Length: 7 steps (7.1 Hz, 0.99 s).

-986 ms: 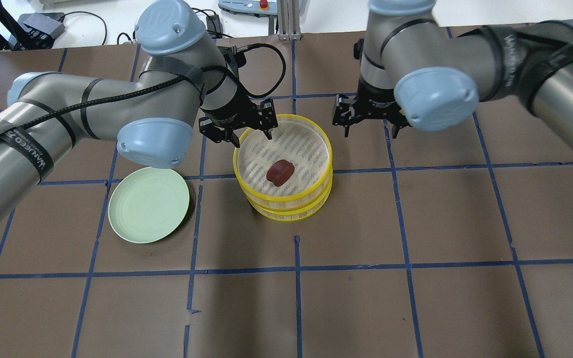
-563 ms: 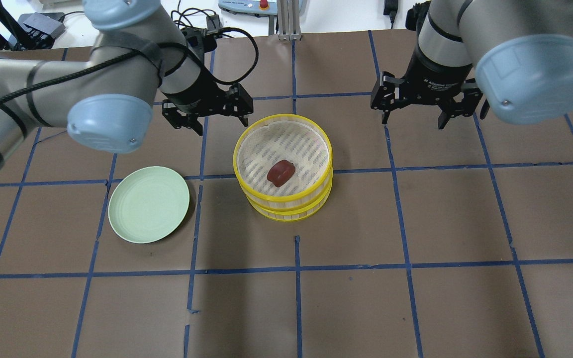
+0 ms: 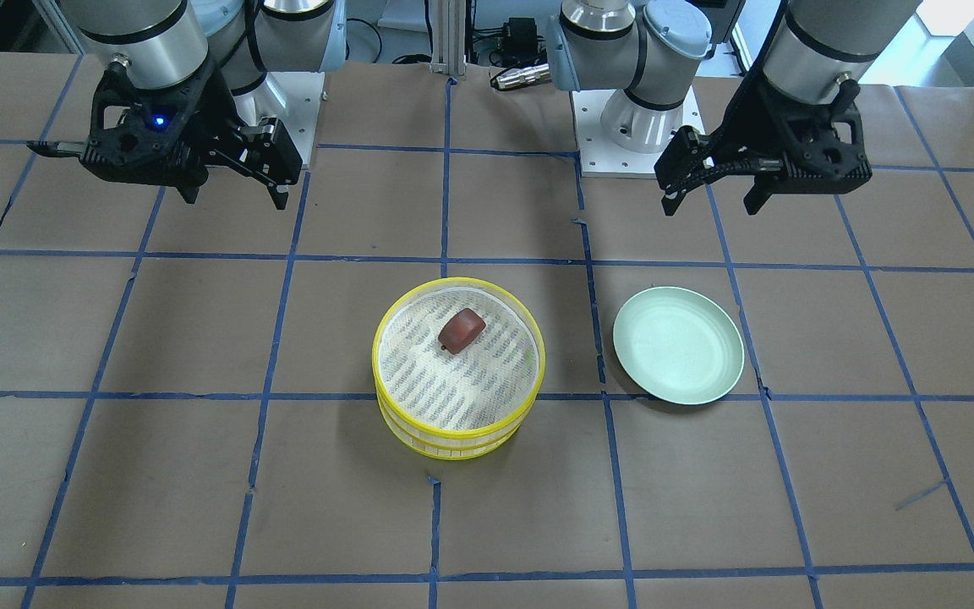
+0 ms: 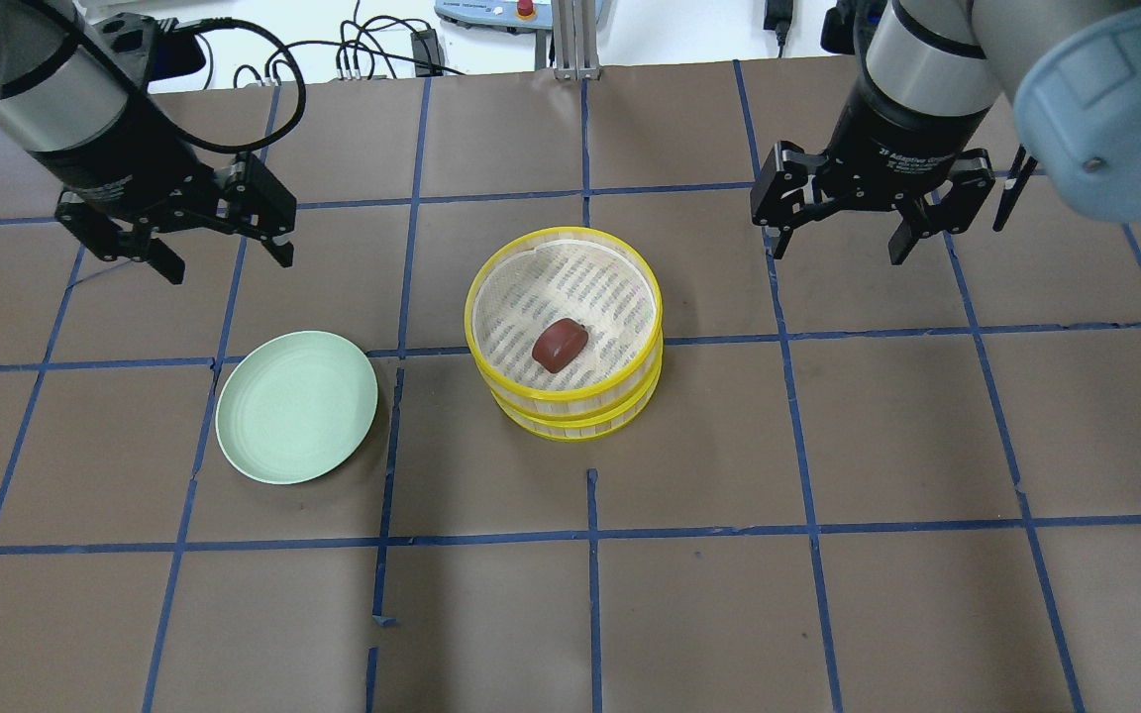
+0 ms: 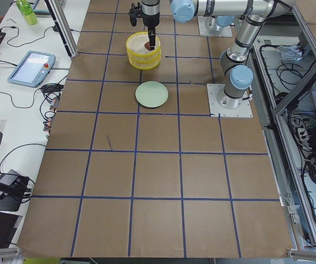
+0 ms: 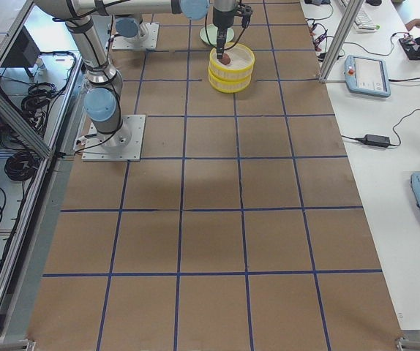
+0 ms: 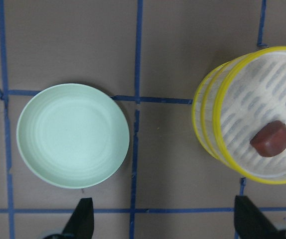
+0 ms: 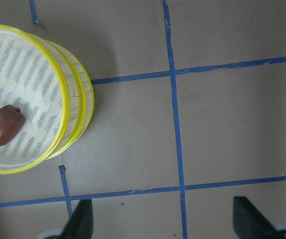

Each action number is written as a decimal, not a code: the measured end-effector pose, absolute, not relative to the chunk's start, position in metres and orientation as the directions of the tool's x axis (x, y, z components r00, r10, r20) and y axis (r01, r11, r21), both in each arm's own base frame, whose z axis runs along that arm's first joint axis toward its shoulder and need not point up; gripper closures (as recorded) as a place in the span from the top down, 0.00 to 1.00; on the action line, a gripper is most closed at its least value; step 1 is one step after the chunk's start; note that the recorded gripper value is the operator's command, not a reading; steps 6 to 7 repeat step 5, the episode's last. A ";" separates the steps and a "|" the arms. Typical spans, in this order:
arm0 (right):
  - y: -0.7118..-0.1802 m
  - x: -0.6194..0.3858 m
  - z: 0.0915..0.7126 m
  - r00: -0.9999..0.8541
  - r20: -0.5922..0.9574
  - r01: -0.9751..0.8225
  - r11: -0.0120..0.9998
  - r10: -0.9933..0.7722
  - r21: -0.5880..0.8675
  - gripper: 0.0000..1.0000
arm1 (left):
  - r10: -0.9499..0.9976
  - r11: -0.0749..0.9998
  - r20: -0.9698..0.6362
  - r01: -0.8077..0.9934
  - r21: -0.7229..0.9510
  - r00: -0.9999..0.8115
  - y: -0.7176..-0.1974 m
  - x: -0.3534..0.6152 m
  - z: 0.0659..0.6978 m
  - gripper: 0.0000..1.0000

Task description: Stack buns with steamer

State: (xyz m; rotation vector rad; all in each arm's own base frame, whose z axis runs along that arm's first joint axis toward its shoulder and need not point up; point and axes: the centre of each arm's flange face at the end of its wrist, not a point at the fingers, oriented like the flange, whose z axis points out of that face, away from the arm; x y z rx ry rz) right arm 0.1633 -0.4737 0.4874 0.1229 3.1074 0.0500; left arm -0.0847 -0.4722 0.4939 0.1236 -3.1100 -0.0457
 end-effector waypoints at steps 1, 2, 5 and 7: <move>-0.474 0.163 0.488 -0.997 -0.029 0.072 0.997 0.073 0.033 1.00 | -0.073 0.997 0.015 -0.073 0.036 -0.997 -0.469 -0.084 0.496 1.00; -0.474 0.162 0.488 -0.997 -0.025 0.071 0.997 0.071 0.029 1.00 | -0.066 0.997 0.015 -0.065 0.037 -0.998 -0.469 -0.084 0.495 1.00; -0.474 0.161 0.489 -0.997 -0.020 0.072 0.997 0.072 0.022 1.00 | -0.047 0.998 0.018 -0.047 0.035 -0.999 -0.468 -0.084 0.496 1.00; -0.474 0.161 0.489 -0.997 -0.020 0.072 0.997 0.072 0.022 1.00 | -0.047 0.998 0.018 -0.047 0.035 -0.999 -0.468 -0.084 0.496 1.00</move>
